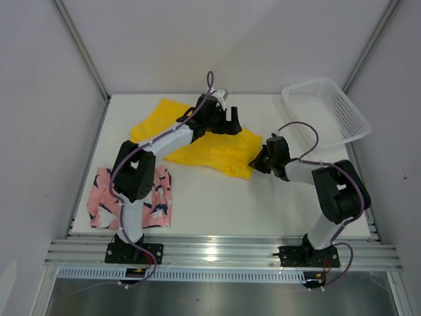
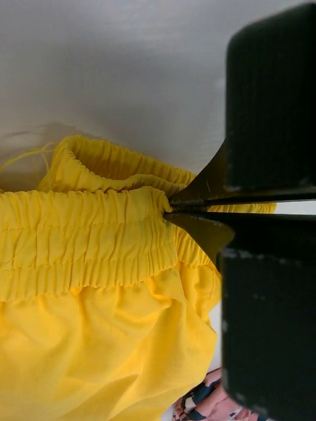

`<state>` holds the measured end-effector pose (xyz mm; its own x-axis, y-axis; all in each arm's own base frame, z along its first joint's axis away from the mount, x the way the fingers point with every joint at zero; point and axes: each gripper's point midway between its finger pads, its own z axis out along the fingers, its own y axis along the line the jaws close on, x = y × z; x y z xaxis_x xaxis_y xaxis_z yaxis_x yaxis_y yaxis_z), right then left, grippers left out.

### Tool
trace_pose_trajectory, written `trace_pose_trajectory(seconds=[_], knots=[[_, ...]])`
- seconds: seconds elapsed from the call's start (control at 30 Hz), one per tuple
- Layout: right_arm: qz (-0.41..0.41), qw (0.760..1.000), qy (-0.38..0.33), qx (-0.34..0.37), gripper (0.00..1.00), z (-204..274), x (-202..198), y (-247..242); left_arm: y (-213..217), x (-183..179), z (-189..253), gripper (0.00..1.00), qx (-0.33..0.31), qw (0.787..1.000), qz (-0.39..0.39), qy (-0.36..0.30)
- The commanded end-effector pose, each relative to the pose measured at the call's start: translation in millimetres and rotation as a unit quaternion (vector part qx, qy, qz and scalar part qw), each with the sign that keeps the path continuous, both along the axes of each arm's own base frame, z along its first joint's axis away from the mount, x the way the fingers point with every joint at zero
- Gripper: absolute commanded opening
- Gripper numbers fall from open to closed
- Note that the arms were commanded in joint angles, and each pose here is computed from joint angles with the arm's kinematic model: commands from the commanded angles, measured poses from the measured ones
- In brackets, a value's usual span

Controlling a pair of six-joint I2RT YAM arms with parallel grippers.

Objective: Fold and stack the shorts

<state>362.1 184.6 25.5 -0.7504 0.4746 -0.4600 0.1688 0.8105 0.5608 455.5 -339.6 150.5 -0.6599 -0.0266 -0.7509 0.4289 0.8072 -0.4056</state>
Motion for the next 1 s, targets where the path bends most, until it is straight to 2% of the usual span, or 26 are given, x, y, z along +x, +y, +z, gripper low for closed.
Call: trace_pose_trajectory(seconds=[0.0,0.03,0.1,0.13,0.17,0.33,0.37,0.43,0.5,0.53,0.63,0.83,0.97], knots=[[-0.004,0.994,0.088,-0.067,0.00,-48,-28,-13,-20,-10,4,0.99,0.002,0.999,-0.039,-0.003],[-0.003,0.994,0.086,-0.068,0.01,-47,-27,-13,-21,-11,4,0.99,0.000,0.999,-0.039,-0.003],[-0.003,0.996,0.060,-0.059,0.18,-30,-21,-13,-19,-18,0,0.99,-0.004,0.999,-0.038,0.000],[-0.002,0.997,0.050,-0.059,0.30,-24,-20,-16,-18,-20,0,0.99,-0.006,0.999,-0.039,0.000],[-0.002,0.998,0.040,-0.058,0.51,-16,-18,-16,-15,-23,-4,0.99,-0.004,0.999,-0.039,0.003],[0.016,1.000,-0.007,-0.010,0.74,29,-14,-15,-3,-31,-7,0.98,0.010,1.000,-0.026,0.005],[0.013,1.000,-0.009,-0.002,0.76,33,-13,-19,2,-38,-19,0.98,0.019,0.999,-0.022,0.014],[0.020,1.000,-0.010,0.022,0.80,38,-15,-20,6,-39,-15,0.96,0.016,1.000,-0.013,0.006],[0.022,0.999,-0.012,0.041,0.81,38,-14,-20,12,-45,-28,0.92,0.027,1.000,-0.008,0.015],[0.021,0.998,-0.012,0.051,0.82,37,-14,-20,12,-46,-31,0.85,0.029,0.999,-0.009,0.014],[0.021,0.996,-0.016,0.090,0.83,31,-15,-20,12,-49,-48,0.76,0.047,0.999,-0.011,0.020],[0.042,0.990,-0.032,0.133,0.83,27,-3,-16,2,-46,-67,0.70,0.080,0.996,-0.018,0.019],[0.043,0.988,-0.027,0.147,0.84,22,-1,-11,1,-50,-82,0.60,0.106,0.994,-0.024,0.023]])
